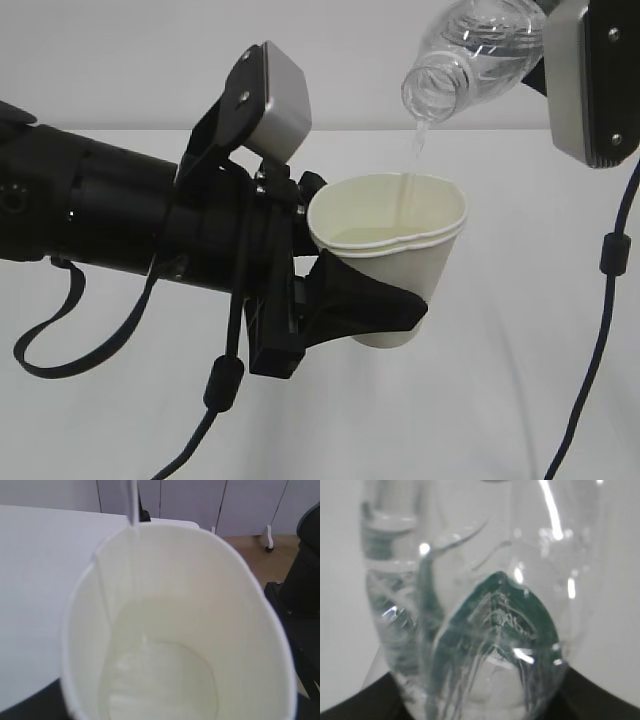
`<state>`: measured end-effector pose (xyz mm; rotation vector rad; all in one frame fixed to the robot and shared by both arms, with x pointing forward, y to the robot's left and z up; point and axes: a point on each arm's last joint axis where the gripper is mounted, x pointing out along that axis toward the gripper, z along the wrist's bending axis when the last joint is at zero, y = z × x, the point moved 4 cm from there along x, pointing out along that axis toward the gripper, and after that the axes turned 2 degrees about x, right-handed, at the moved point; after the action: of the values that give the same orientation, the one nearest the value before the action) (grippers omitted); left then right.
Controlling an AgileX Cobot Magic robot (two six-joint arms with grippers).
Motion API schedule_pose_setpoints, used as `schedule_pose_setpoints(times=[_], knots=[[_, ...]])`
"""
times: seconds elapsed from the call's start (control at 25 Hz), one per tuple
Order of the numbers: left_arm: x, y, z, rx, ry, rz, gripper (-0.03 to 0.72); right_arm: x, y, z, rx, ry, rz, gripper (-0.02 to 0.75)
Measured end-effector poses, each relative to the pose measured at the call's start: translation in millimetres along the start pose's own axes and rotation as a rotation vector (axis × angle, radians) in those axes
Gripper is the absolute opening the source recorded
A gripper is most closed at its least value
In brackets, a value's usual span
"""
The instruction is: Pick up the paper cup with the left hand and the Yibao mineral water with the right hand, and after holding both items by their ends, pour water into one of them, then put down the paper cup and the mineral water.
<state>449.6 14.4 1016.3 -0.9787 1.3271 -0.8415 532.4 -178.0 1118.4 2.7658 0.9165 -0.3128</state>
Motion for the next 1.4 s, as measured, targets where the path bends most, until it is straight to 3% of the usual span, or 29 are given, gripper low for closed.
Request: schedule_pose_setpoints(times=[1.4], knots=[[0.0,0.1,-0.3,0.002,0.002,0.0,0.421,-0.2,0.1,-1.8,-0.026,0.004,-0.001,0.381]])
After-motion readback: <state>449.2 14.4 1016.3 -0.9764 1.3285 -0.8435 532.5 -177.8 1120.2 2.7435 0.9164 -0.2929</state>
